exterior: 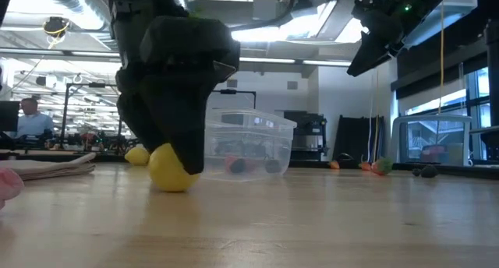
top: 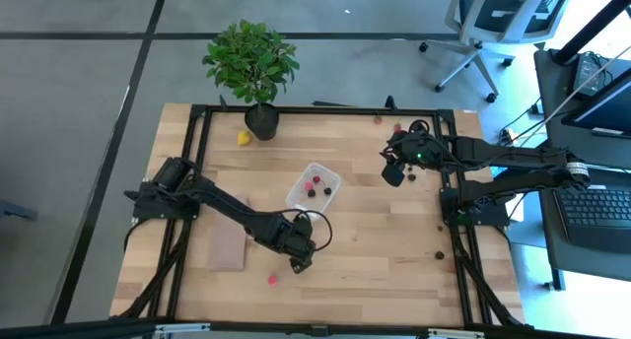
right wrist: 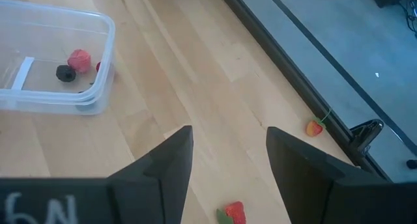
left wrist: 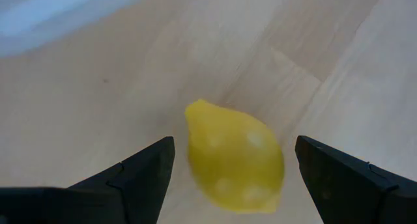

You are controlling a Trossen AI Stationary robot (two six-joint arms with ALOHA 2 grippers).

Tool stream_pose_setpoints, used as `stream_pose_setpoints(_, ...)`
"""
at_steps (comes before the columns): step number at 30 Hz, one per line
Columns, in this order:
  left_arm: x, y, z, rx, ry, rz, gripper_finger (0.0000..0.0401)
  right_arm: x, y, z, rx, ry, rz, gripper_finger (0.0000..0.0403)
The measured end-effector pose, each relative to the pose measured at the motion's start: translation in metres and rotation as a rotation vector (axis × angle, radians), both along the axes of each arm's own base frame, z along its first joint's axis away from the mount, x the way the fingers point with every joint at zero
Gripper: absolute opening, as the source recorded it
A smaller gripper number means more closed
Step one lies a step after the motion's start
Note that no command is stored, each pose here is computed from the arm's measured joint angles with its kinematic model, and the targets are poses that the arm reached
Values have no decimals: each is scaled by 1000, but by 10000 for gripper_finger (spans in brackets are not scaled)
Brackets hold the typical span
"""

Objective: Pick and placing Produce into tupperware
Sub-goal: Put the bottom lemon into the transparent bin

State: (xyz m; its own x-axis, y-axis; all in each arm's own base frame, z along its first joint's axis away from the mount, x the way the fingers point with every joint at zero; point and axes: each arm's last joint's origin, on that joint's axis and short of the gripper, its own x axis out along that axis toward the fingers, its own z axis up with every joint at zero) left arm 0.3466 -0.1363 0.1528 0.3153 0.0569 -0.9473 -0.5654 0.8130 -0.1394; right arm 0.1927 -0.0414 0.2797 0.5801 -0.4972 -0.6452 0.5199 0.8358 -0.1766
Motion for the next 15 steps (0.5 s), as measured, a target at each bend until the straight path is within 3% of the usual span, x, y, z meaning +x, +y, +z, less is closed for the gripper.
stream_pose_setpoints(15,4,9,-8,2,29,24,310,0,0,0,0,1,1,197)
